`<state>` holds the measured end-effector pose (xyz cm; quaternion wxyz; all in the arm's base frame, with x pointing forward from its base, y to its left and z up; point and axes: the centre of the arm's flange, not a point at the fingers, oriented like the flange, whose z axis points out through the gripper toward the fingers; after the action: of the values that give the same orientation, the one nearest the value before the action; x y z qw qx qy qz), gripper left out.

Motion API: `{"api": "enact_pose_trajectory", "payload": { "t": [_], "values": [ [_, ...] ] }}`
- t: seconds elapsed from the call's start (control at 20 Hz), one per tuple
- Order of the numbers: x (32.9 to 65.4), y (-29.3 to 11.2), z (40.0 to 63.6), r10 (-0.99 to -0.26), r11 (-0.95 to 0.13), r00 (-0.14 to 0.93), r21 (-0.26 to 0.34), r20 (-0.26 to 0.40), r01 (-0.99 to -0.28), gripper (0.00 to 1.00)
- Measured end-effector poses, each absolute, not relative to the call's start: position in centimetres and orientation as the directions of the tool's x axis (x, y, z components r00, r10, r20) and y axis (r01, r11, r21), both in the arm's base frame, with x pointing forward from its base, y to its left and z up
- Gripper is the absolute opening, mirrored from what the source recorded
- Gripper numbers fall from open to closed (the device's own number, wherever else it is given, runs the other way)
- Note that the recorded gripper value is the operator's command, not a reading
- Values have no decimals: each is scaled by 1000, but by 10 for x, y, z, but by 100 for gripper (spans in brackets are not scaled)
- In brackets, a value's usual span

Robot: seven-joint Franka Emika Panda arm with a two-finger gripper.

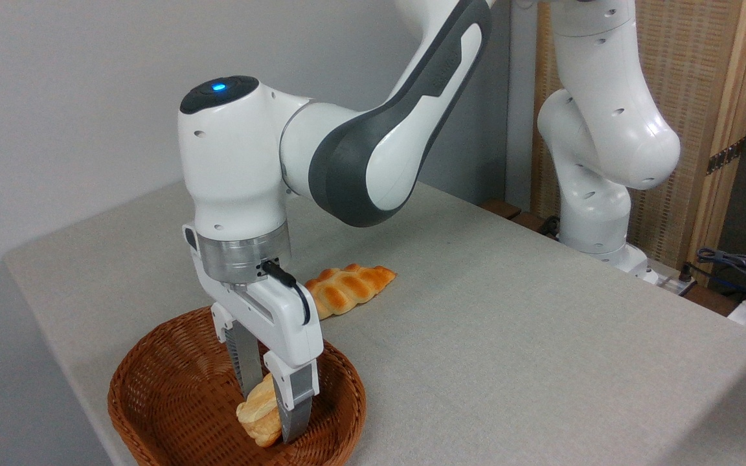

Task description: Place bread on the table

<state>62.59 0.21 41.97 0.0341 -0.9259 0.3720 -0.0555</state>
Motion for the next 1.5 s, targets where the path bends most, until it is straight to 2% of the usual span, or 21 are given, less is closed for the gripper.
{"api": "enact_pose_trajectory", "payload": {
  "t": [0.3,0.45,0.7,0.85,1.0,1.05,1.2,1.4,1.5],
  "values": [
    [626,2,421,-693,-721,717,-106,79,-685,41],
    [627,2,427,-693,-721,716,-112,88,-684,44],
    [618,1,477,-689,-724,707,-133,156,-677,45],
    [600,-4,504,-693,-719,704,-92,155,-689,47],
    [580,-9,520,-703,-708,702,-27,114,-705,51],
    [574,-9,522,-705,-706,703,-4,96,-708,54],
    [560,-8,520,-708,-702,704,51,52,-710,55],
    [538,-10,499,-714,-695,700,116,0,-709,57],
    [528,-15,482,-722,-687,691,145,-24,-712,80]
  ]
}}
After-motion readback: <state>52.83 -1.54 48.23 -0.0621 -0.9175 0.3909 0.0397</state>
